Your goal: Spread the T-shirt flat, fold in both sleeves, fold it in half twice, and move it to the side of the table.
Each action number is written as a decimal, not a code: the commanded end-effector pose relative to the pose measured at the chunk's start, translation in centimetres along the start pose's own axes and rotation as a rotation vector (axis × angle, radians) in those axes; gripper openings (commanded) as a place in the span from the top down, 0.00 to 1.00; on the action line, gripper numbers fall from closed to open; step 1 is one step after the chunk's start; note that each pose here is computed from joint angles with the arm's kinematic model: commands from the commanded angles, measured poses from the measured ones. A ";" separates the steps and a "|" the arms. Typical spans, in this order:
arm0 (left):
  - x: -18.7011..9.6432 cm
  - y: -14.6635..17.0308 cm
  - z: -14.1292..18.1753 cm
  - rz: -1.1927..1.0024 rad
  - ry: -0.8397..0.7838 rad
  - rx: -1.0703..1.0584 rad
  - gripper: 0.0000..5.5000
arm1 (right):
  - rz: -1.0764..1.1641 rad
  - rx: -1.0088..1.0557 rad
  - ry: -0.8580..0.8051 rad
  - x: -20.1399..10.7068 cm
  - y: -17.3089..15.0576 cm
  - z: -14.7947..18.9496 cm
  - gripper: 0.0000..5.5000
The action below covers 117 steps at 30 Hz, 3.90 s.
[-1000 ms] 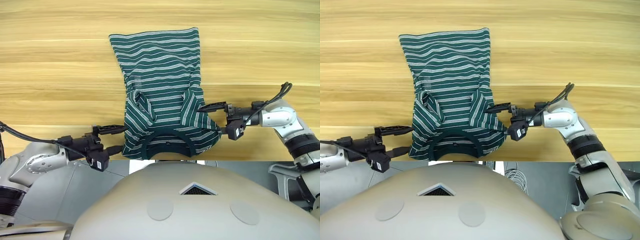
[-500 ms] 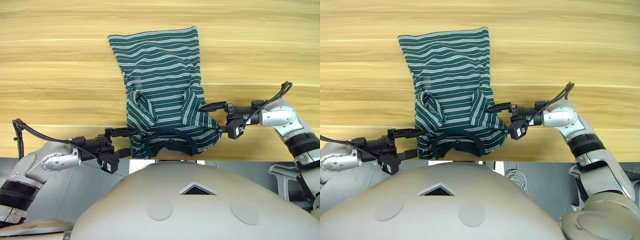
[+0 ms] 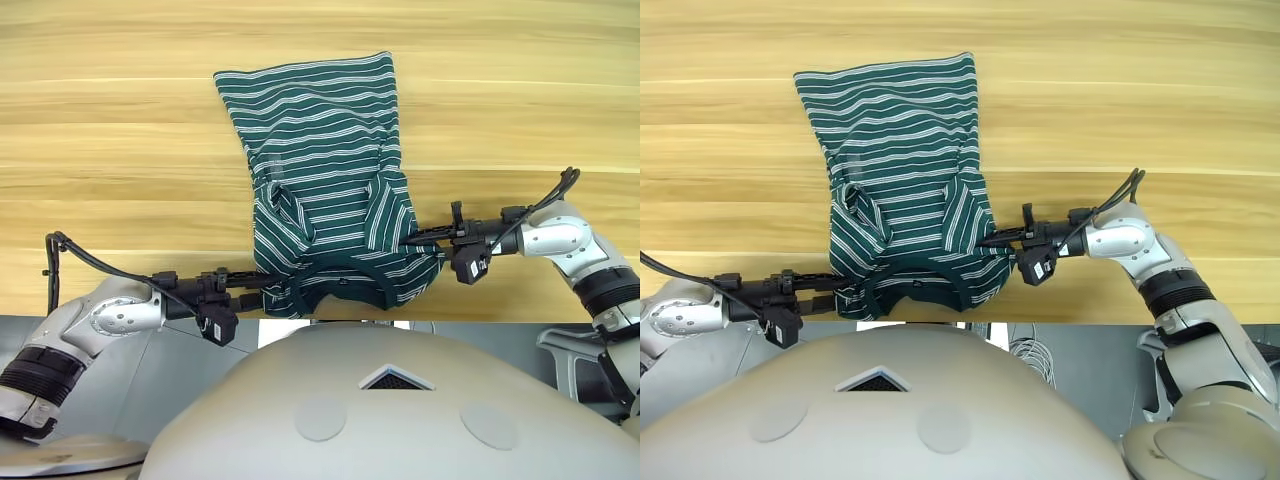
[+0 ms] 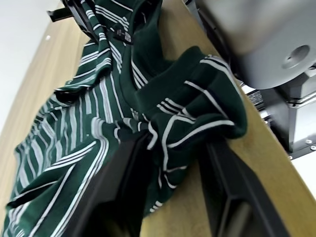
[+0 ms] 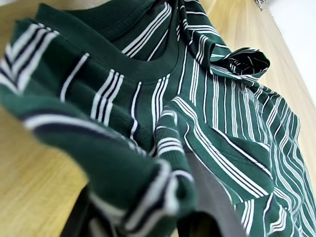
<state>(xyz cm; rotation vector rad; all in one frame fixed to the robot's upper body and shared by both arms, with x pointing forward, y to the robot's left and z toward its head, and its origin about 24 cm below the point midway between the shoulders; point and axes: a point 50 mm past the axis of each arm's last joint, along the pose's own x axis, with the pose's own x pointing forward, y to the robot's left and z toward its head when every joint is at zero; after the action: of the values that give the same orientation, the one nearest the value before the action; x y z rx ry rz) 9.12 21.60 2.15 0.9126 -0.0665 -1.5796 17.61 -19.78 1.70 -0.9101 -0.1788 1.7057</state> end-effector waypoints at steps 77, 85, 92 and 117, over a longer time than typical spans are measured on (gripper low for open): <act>1.4 12.0 -14.3 0.699 -0.245 -1.260 0.81 | -0.380 1.272 -0.019 -1.3 -11.3 -9.1 0.76; 0.6 12.8 -14.1 0.766 -0.356 -1.231 0.59 | -0.475 1.303 -0.092 -2.1 -12.1 -9.0 0.51; -0.8 13.8 -14.8 1.086 -0.334 -1.182 0.37 | -0.739 1.273 -0.119 -3.7 -13.3 -9.5 0.32; -0.4 10.6 -1.6 1.723 -0.297 -0.535 0.28 | -0.779 1.037 -0.166 10.6 -10.6 7.8 0.81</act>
<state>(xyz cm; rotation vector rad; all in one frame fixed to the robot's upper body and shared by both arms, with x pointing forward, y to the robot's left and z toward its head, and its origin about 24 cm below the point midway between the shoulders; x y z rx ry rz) 18.93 20.28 6.84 -0.0590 -0.4695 -0.0521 19.88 -4.32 8.28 0.1248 0.1554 0.9473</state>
